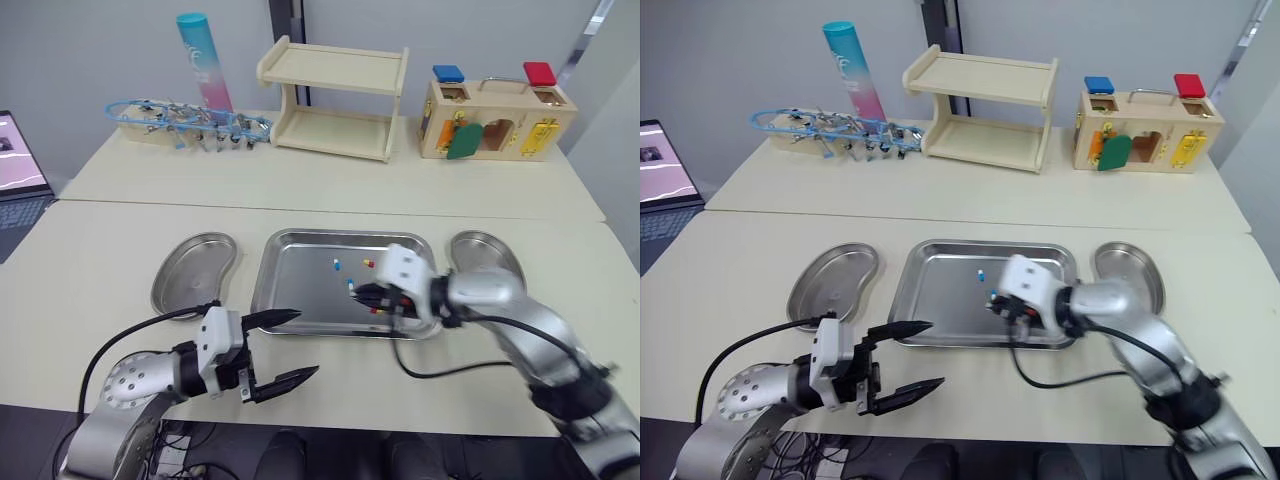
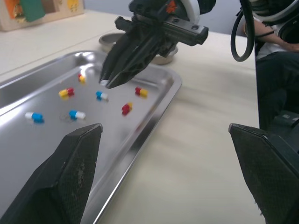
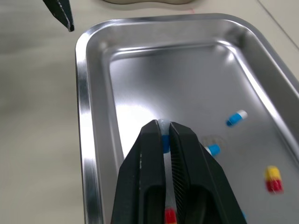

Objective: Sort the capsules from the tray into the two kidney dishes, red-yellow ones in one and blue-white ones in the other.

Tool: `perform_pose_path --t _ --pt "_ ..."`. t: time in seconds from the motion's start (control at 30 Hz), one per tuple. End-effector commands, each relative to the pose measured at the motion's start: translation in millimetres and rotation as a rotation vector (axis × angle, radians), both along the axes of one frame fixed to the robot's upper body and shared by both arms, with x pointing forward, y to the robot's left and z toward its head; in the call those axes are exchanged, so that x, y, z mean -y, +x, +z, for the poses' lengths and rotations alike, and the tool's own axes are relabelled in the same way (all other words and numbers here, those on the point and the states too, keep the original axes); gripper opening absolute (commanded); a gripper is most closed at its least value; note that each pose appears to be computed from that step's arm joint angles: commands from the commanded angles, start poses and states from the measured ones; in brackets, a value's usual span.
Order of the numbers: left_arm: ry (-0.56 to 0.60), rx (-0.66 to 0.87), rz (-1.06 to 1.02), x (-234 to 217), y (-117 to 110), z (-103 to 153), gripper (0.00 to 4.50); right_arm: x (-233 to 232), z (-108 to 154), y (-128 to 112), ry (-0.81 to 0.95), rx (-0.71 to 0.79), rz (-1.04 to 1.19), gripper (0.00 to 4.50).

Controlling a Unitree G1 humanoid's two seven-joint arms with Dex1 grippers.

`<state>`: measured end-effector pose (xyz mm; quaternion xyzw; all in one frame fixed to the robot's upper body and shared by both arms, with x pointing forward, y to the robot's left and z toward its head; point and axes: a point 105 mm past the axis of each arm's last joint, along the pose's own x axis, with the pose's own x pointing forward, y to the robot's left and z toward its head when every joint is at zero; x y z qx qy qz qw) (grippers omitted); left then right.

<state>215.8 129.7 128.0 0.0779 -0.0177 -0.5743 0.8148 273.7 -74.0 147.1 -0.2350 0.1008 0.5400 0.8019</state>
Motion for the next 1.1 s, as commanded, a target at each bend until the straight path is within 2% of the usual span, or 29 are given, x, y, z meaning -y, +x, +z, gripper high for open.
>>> perform_pose_path --t 0.03,0.13,0.2,0.37,0.57,0.83,0.97,1.1 --pt "-0.035 0.053 -0.058 11.0 -2.1 14.5 4.5 34.1 25.1 -2.9 0.041 0.098 -0.093 0.01" --pt "-0.037 0.06 -0.064 13.1 -0.4 15.8 4.5 71.9 26.5 0.6 0.016 0.111 -0.236 0.01" --pt "-0.036 0.064 -0.072 13.3 -0.7 14.9 4.5 105.9 19.2 4.8 -0.041 0.114 -0.348 0.01" --pt "-0.048 0.081 -0.092 16.5 -1.3 16.5 4.5 151.1 3.5 22.5 -0.087 0.097 -0.572 0.01" --pt "-0.055 0.091 -0.095 17.8 -2.2 14.6 4.5 169.1 -6.2 37.3 -0.102 0.075 -0.68 0.01" --pt "-0.046 0.069 -0.074 14.8 -3.9 10.5 4.5 173.1 3.5 41.9 -0.054 0.082 -0.701 2.39" --pt "-0.011 0.034 0.031 0.3 3.5 5.3 4.5 172.5 9.0 36.3 -0.077 0.122 -0.64 3.6" --pt "0.012 -0.011 0.246 -41.0 10.9 1.0 4.5 176.3 13.9 23.3 -0.1 0.19 -0.537 3.6"
